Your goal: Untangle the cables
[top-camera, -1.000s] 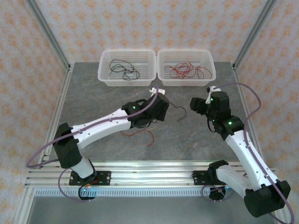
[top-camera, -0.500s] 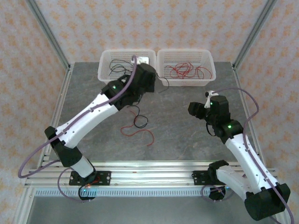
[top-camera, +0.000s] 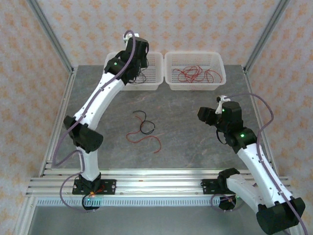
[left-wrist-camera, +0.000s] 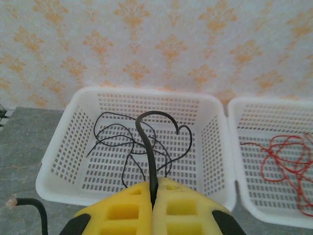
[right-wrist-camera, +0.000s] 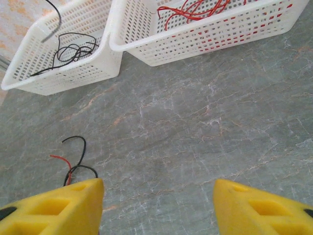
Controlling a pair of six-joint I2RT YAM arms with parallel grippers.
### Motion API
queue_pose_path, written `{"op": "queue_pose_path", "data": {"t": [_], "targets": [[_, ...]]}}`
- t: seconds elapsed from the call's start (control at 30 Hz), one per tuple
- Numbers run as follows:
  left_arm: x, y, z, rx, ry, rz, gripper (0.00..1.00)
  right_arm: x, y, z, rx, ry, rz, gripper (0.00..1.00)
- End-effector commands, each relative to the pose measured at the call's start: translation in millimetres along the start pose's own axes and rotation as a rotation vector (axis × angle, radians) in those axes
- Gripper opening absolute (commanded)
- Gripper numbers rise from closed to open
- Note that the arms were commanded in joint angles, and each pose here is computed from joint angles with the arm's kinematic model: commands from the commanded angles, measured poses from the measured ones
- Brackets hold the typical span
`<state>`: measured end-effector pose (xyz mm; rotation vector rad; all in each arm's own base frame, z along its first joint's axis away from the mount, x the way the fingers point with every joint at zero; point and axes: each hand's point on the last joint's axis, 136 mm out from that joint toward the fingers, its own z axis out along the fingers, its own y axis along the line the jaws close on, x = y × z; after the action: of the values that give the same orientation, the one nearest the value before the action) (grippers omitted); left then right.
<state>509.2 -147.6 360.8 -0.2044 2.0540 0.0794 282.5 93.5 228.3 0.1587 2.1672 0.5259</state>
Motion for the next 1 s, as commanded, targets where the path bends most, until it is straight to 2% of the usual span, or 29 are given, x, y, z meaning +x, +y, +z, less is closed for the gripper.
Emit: {"op": "queue_pose_path", "data": {"t": [0.0,0.27,0.5,0.73,0.97], "targets": [[-13,2,24,0.035,-0.022,0.006,0.00,-3,8,-8,-0.025,-0.004,0.014,0.59],[4,-13,96,0.142,-0.017,0.104,0.00,6,3,-9,-0.013,0.009,0.040,0.59],[26,13,158,0.101,0.014,0.117,0.00,14,-3,-5,0.004,0.025,0.059,0.59],[73,33,215,0.060,0.092,0.123,0.00,16,-7,-1,0.027,0.033,0.062,0.58],[111,53,250,-0.029,0.132,0.097,0.00,20,-10,6,0.041,0.051,0.066,0.58]]}}
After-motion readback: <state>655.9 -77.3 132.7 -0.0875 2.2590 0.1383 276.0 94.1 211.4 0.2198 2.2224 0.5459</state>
